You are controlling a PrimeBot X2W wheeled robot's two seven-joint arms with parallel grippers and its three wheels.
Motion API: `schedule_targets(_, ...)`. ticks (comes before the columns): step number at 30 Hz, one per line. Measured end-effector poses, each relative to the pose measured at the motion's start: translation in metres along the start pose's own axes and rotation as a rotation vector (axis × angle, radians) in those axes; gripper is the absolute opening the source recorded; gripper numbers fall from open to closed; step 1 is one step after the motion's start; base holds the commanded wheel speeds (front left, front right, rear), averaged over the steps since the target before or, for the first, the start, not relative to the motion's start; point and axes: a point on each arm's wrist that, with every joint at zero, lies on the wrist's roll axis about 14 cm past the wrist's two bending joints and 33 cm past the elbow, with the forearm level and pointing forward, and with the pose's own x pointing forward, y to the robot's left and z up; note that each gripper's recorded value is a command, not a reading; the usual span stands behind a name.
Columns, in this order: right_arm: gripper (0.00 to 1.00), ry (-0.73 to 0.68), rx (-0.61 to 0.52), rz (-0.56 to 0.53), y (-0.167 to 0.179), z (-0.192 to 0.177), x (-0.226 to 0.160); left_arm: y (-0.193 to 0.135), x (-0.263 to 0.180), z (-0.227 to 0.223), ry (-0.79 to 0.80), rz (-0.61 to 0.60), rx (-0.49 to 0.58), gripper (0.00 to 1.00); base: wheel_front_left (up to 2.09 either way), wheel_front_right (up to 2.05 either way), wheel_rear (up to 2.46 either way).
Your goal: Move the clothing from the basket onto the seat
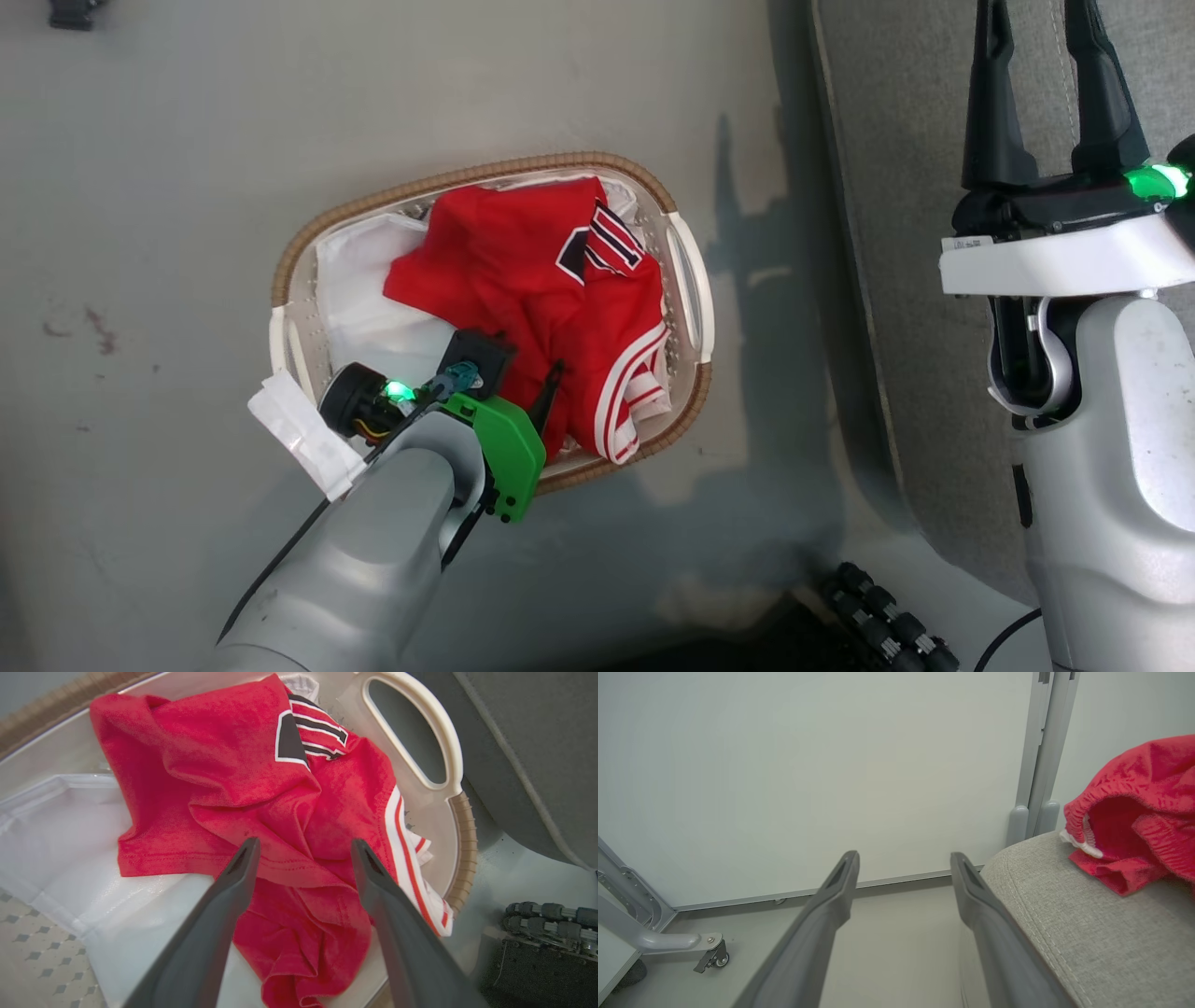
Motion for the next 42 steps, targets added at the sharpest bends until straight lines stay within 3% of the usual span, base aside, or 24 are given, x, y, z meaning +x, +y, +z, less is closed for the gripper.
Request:
schedule_targets(18, 1.0, 0.079, -0.036, -0.05, -0.03, -0.036, -0.007, 0.016, 0.046, -0.066, 0.203, 0.059, -0.151, 0.98, 0.0, 0.0, 0.0)
schedule_targets(19, 1.0, 0.081, -0.038, -0.053, -0.031, -0.037, -0.008, 0.017, 0.048, -0.067, 0.205, 0.059, -0.153, 0.56, 0.0, 0.0, 0.0)
schedule_targets(21, 1.0, 0.084, -0.04, -0.056, -0.033, -0.038, -0.008, 0.018, 0.05, -0.067, 0.196, 0.06, -0.15, 0.0, 0.0, 0.0, 0.0)
schedule_targets(35, 1.0, 0.094, -0.05, -0.031, -0.019, -0.025, -0.019, 0.028, 0.02, -0.038, 0.088, 0.107, -0.128, 0.0, 0.0, 0.0, 0.0)
schedule_targets(42, 1.0, 0.105, -0.06, -0.017, -0.008, -0.012, -0.037, 0.029, -0.013, 0.003, -0.046, 0.133, -0.034, 0.0, 0.0, 0.0, 0.0)
